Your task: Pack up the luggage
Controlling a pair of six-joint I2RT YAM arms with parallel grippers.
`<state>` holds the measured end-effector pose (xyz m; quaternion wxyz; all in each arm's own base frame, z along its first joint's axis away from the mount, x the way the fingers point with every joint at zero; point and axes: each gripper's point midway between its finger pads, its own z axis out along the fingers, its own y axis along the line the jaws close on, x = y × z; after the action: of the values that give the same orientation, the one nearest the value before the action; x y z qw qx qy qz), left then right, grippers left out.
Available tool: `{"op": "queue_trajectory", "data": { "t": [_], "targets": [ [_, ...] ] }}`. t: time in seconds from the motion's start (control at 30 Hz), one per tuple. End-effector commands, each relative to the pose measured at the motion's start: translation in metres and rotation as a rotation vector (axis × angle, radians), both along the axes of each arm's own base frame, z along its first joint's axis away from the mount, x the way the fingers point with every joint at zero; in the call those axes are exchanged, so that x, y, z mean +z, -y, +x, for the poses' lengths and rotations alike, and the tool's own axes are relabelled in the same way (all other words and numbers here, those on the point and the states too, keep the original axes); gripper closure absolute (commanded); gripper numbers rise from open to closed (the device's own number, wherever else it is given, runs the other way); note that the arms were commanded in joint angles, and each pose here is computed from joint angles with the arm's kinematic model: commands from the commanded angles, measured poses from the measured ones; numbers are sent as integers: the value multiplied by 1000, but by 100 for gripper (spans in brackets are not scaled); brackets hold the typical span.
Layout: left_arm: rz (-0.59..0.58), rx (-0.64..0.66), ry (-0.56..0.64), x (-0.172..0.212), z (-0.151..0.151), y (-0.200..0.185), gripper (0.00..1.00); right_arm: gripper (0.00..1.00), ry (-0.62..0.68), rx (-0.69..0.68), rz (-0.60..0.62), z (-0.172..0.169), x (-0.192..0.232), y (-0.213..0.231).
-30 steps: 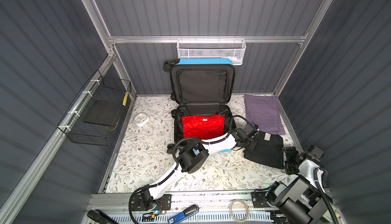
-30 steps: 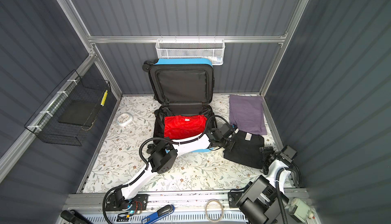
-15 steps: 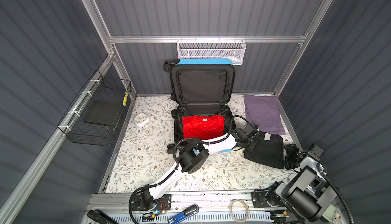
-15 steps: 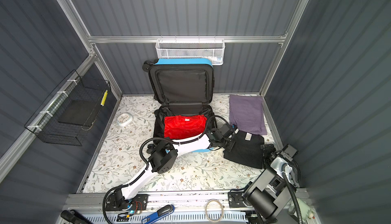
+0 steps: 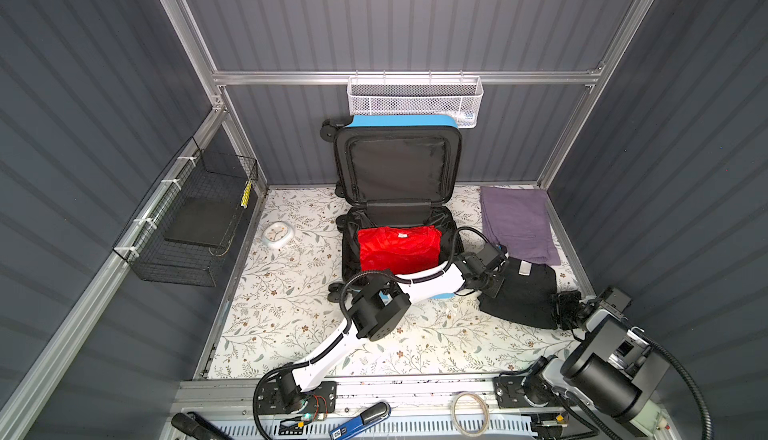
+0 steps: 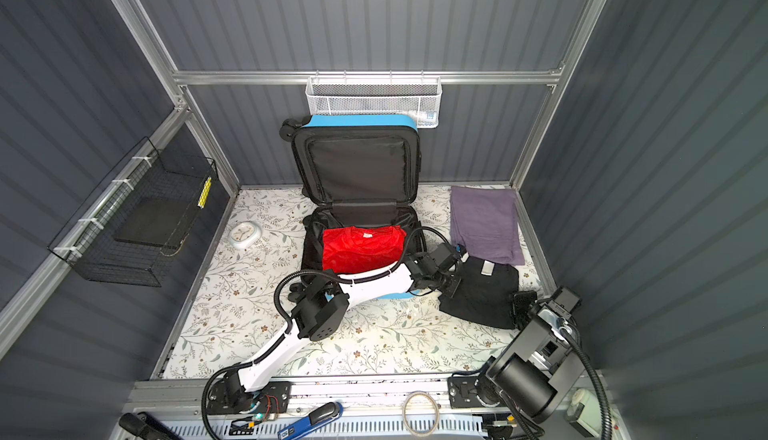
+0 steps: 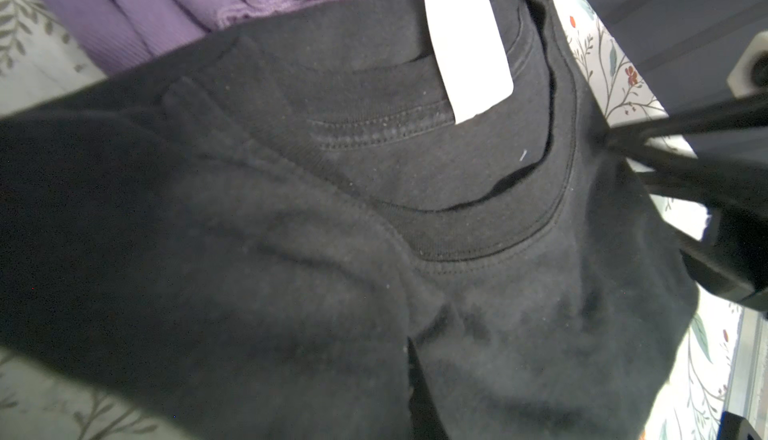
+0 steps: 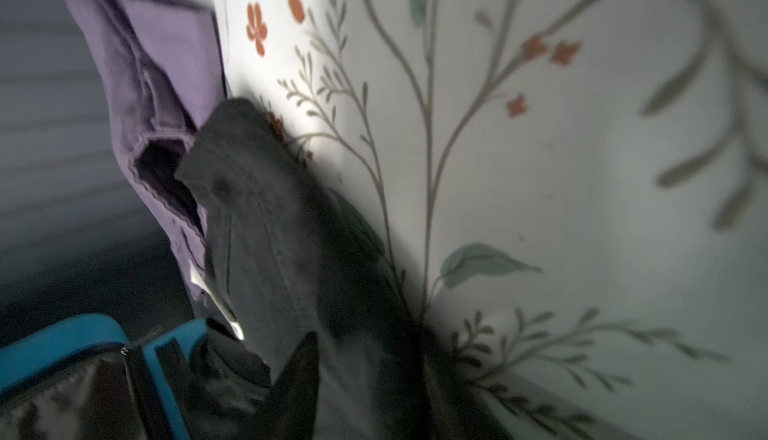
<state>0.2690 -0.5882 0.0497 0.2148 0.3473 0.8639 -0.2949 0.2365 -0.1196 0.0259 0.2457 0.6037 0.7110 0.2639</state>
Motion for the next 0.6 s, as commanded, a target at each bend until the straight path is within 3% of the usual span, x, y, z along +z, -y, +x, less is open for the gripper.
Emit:
{"op": "queue_trajectory", "data": {
  "t": [0.0,0.1,0.57],
  "targets": [
    [10,-15,-5,-5,-2,0,100,81,-20,28,52,-7,-8,-16],
    [-24,-27,-3,14,-3,3,100,100,16,37,61,-6,0,-21],
    [-212,-103,107,158,-8,1,100,100,280,27,41,-5,86,-48]
  ]
}}
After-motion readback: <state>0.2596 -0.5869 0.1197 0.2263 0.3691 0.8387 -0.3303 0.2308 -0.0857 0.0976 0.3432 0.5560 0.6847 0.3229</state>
